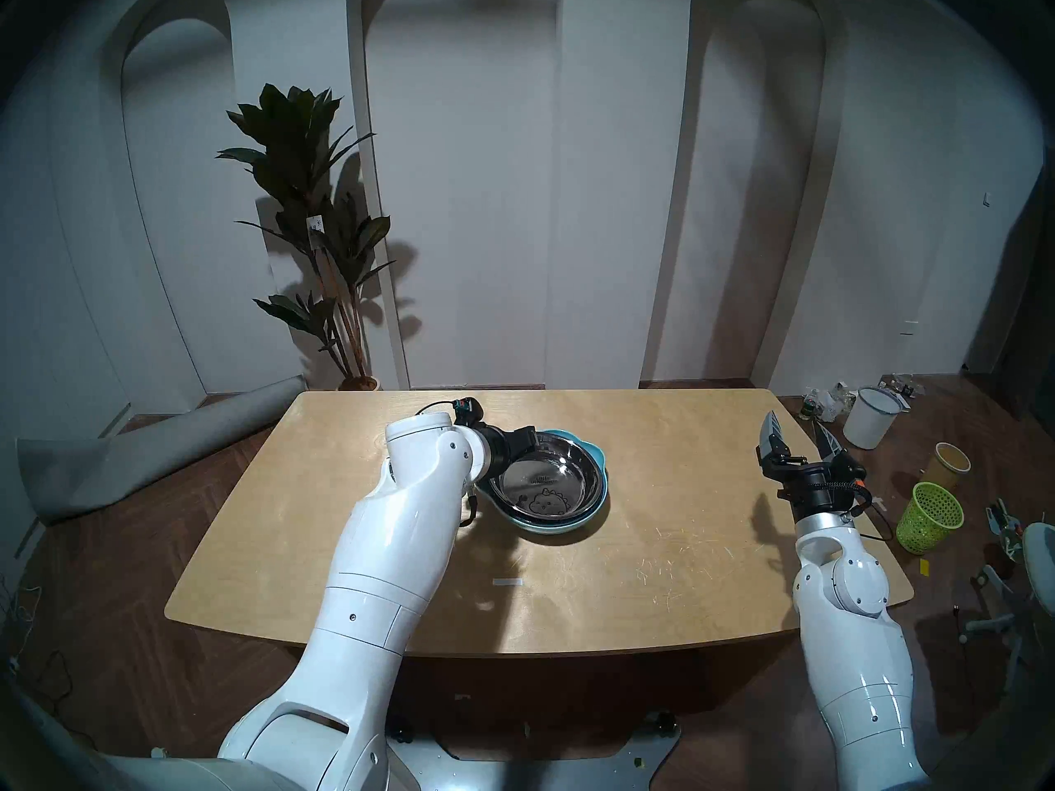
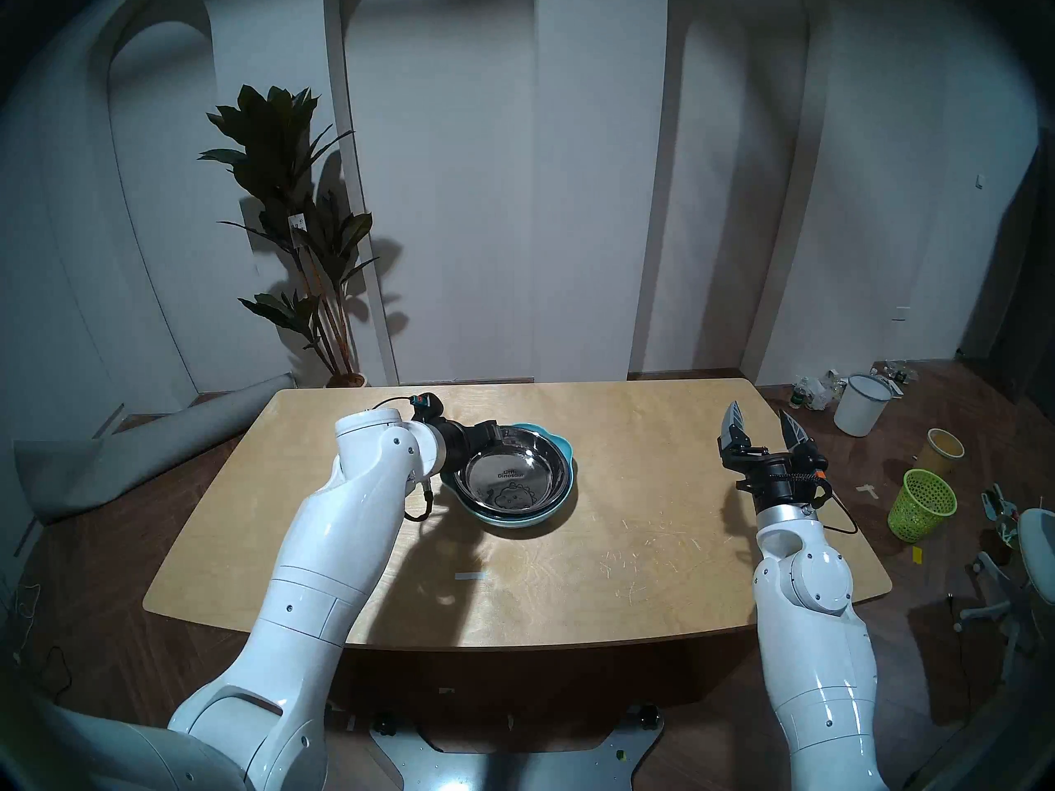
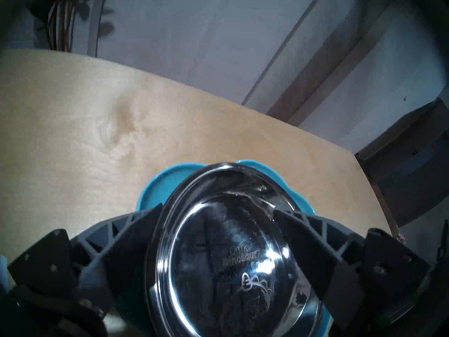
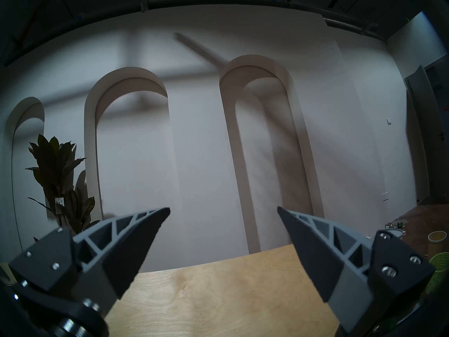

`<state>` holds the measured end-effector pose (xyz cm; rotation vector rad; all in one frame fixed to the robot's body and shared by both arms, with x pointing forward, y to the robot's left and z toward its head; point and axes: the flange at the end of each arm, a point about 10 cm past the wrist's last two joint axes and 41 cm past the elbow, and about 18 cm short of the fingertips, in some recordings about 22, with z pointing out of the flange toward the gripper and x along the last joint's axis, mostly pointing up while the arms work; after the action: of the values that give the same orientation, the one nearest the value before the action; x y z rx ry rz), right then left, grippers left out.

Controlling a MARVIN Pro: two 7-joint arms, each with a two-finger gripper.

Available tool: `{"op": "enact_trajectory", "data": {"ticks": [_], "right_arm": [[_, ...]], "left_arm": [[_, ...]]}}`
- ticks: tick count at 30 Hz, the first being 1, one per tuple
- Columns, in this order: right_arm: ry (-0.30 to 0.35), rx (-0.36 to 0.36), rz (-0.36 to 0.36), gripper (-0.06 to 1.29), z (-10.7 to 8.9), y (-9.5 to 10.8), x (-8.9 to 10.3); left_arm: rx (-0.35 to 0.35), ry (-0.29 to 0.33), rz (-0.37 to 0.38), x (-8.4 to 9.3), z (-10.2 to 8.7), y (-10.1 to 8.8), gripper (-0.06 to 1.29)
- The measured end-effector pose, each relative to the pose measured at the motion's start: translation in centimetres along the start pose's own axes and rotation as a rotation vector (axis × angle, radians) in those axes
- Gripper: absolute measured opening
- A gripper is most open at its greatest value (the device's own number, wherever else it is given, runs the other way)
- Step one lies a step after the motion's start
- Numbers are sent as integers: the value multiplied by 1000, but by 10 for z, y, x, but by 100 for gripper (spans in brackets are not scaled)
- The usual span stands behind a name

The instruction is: Stack the plates into one stack

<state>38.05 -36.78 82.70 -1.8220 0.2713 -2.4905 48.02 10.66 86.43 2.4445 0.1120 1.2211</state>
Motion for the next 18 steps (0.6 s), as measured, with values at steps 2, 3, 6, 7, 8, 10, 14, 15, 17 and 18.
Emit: {"op": "enact_trajectory", "data": {"ticks": [2,3,6,7,8,10,14,15,17,18], "right_arm": [[-1,1,1,122,1,0,0],[-1,3,1,122,1,0,-1],[-2,8,3,122,3,-2,-2],[-3,11,3,122,4,-2,-2],[-3,13,3,122,5,-3,-2],[-4,22,3,122,6,-6,-3],[-10,45,-1,122,10,-13,-5],[-12,49,-2,122,11,-14,-5],[-20,65,-8,122,13,-18,-7],[-25,70,-10,122,14,-20,-7]], "left_arm": [[3,42,23,4,-5,2,121],[7,79,42,7,-9,3,121],[15,140,70,12,-16,4,121],[20,164,84,14,-20,4,121],[25,180,95,14,-22,3,121],[43,224,132,16,-28,3,121],[97,301,229,13,-36,-2,121],[105,308,242,12,-37,-4,121],[140,334,292,7,-38,-11,121],[151,341,307,5,-39,-14,121]]}}
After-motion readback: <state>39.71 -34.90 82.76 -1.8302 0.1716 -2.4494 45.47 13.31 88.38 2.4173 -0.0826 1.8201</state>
